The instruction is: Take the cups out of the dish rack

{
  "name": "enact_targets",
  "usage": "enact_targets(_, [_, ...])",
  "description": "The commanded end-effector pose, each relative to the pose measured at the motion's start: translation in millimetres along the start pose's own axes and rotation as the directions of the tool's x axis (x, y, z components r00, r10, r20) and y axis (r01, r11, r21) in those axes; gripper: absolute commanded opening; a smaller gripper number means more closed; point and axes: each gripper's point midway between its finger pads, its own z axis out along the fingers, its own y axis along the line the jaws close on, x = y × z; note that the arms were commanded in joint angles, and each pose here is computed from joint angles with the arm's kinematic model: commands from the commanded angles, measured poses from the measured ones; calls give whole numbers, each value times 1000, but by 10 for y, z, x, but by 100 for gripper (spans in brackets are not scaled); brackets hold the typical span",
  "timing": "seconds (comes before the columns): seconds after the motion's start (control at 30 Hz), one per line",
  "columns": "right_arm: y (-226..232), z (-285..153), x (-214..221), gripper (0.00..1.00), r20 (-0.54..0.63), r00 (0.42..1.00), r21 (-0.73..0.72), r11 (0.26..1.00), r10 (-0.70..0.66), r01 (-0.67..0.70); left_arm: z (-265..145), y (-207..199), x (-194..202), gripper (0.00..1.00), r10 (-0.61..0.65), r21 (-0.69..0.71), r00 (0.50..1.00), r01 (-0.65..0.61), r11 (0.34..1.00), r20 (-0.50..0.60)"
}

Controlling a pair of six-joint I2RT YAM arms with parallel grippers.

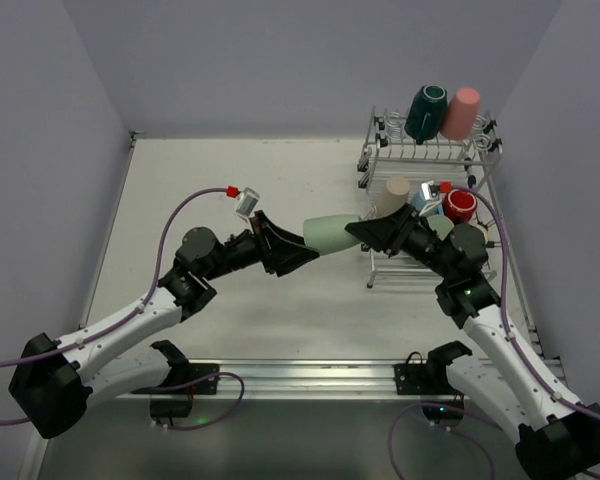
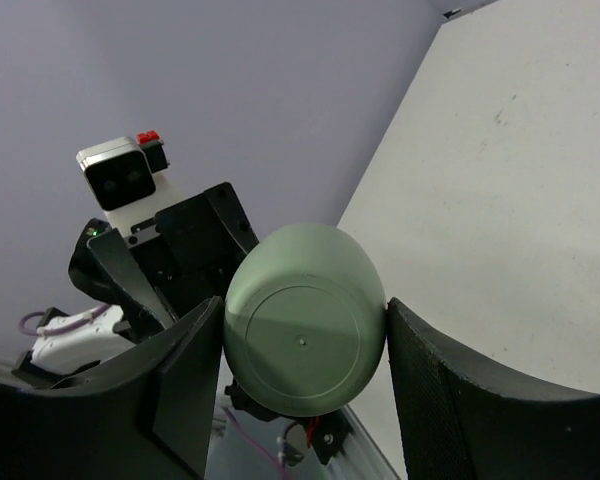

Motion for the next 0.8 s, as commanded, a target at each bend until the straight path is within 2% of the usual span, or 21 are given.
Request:
enact_targets(0.0, [173, 10, 44, 15, -26, 1000, -111, 994, 8, -10, 21, -94, -156, 62, 66, 36, 995, -69, 997, 80])
enact_targets(0.1, [183, 32, 102, 15, -49, 998, -141, 989, 35, -42, 41, -122, -144, 50, 50, 68, 995, -56, 996, 85])
enact_targets(0.27, [166, 118, 204, 15, -89, 993, -173, 981, 73, -87, 69, -217, -144, 44, 40, 120, 994, -52, 991, 97])
enact_targets(0.33, [193, 144, 235, 15, -99, 992, -194, 976, 84, -102, 77, -261, -176, 34, 44, 131, 993, -59, 990, 110])
enact_targets(0.37, [174, 170, 252, 15, -107, 989, -192, 974, 101, -120, 73, -272, -189, 20, 45, 131, 992, -60, 990, 117])
enact_targets(0.43, [188, 186, 265, 15, -110, 989, -205, 971, 103, -124, 66, -260, -221, 5, 44, 115, 990, -59, 992, 131])
enact_targets(0.47, [169, 208, 279, 16, -117, 987, -201, 971, 108, -130, 48, -281, -242, 0, 45, 114, 989, -61, 992, 141])
enact_targets(0.5, [157, 222, 283, 19, -119, 987, -197, 971, 112, -134, 40, -279, -260, 0, 49, 106, 988, -65, 992, 149])
enact_targets(0.53, [160, 230, 300, 26, -126, 986, -197, 971, 113, -137, 33, -277, -295, 0, 53, 96, 985, -69, 993, 164])
enact_targets(0.57, [125, 241, 299, 52, -122, 986, -186, 973, 112, -134, 13, -339, -364, 0, 69, 99, 981, -88, 991, 182])
enact_targets(0.63, [51, 246, 317, 77, -121, 986, -148, 980, 113, -130, 1, -268, -450, 0, 107, 29, 973, -115, 993, 204])
enact_targets(0.67, [-6, 251, 305, 95, -104, 990, -124, 987, 94, -106, 7, -282, -549, 0, 150, 1, 964, -154, 988, 221])
enact_targets(0.7, [-45, 223, 314, 98, -104, 990, -85, 991, 96, -105, 9, -141, -513, 0, 153, -71, 971, -142, 987, 185])
enact_targets(0.77, [-126, 189, 305, 99, -86, 995, -35, 998, 46, -49, 11, -23, -783, 0, 196, -213, 954, -148, 966, 225])
